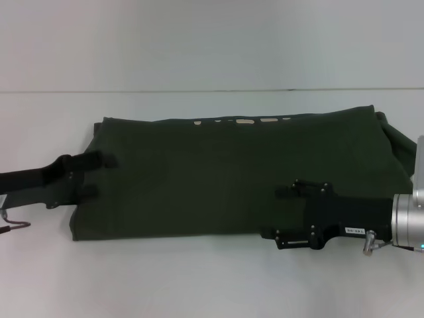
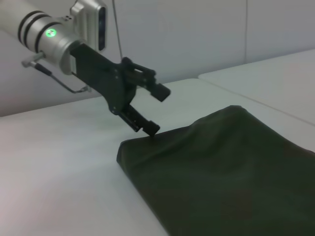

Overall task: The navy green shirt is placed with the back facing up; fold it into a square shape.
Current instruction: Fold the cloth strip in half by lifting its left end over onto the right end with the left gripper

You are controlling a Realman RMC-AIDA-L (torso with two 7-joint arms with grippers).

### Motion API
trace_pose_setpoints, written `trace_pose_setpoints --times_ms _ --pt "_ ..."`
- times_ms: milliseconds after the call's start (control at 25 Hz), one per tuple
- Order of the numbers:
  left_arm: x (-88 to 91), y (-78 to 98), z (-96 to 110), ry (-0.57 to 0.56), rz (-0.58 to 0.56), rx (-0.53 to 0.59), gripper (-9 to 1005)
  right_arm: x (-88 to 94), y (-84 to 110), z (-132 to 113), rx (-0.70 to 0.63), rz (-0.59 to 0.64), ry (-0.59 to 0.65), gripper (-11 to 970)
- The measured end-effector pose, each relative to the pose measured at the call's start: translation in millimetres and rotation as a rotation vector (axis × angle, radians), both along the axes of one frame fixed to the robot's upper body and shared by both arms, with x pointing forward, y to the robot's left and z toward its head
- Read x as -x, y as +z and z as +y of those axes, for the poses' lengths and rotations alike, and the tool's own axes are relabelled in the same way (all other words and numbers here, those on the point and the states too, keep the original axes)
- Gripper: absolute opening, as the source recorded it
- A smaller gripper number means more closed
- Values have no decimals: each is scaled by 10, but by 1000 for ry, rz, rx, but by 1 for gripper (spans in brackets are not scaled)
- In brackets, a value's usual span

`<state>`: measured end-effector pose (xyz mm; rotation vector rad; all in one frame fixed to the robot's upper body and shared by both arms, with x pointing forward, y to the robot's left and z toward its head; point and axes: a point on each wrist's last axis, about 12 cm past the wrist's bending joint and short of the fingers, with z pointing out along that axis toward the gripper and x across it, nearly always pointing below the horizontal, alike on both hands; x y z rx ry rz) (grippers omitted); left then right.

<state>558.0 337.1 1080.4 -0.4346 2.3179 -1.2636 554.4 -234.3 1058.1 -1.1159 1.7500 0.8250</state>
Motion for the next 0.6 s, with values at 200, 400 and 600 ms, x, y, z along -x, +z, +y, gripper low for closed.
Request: trace_pose_setpoints --times_ms 200,400,600 --pt "-64 -95 -42 53 12 -19 949 -5 0 21 3 0 9 931" --pt "-116 -150 -36 86 22 -80 949 -8 3 29 0 -1 9 931" --pt "-127 -124 23 118 9 -80 949 -7 2 28 -2 -1 7 931"
